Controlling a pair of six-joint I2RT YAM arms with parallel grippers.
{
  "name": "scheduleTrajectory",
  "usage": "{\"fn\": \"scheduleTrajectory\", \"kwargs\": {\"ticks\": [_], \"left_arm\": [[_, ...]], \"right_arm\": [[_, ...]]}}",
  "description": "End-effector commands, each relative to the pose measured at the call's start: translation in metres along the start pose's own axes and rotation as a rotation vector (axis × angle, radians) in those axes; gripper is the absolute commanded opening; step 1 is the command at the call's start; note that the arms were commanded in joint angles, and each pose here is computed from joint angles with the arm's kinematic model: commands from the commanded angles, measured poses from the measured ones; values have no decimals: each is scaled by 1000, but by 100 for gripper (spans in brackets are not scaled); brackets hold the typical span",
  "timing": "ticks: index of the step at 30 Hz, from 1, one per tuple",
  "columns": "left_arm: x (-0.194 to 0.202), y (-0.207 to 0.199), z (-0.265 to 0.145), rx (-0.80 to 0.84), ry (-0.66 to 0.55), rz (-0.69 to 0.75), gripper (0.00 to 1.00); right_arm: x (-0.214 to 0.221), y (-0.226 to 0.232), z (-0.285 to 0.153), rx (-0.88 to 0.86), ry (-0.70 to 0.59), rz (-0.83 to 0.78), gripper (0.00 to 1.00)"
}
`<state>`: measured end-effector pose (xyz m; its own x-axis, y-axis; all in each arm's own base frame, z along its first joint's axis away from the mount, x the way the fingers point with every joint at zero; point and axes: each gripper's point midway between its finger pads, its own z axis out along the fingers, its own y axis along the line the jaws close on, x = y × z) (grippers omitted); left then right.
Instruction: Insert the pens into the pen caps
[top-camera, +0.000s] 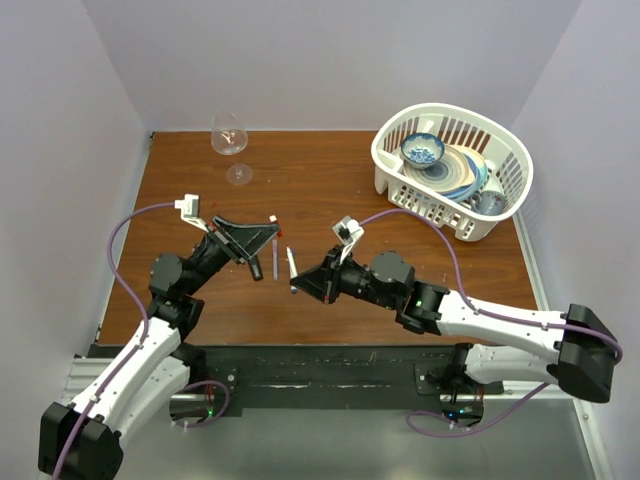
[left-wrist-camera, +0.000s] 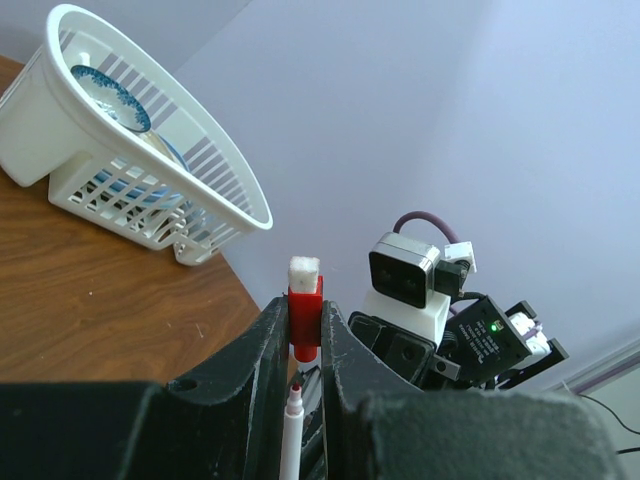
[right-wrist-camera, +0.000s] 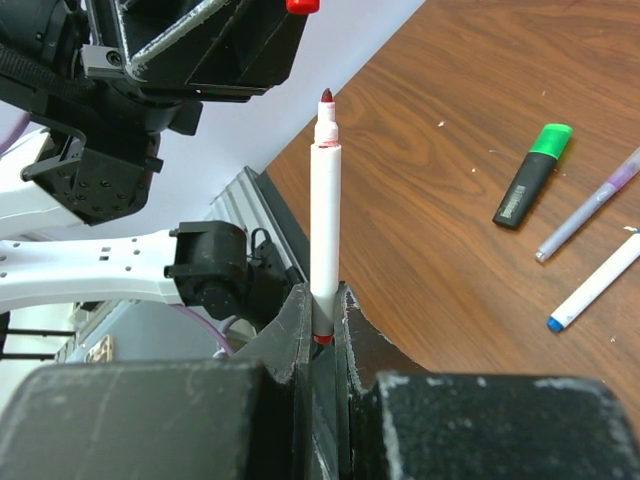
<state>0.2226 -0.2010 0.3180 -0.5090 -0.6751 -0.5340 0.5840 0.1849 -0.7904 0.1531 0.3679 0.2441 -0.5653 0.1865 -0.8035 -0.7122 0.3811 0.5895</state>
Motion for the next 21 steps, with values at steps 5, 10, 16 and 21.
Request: {"fn": "scheduleTrajectory", "kwargs": {"ticks": [5, 10, 16, 21], "left_arm": [[2, -10, 0, 44, 4, 31, 0], [6, -9, -1, 46, 19, 28, 0], [10, -6, -4, 38, 26, 33, 0], [11, -4, -5, 32, 30, 34, 0]], "right_arm": [[-26, 24, 6, -64, -72, 3, 0], [-26, 24, 8, -63, -70, 3, 0], [-26, 25, 9, -64, -69, 6, 0], [-27, 25, 9, -66, -69, 10, 0]]}}
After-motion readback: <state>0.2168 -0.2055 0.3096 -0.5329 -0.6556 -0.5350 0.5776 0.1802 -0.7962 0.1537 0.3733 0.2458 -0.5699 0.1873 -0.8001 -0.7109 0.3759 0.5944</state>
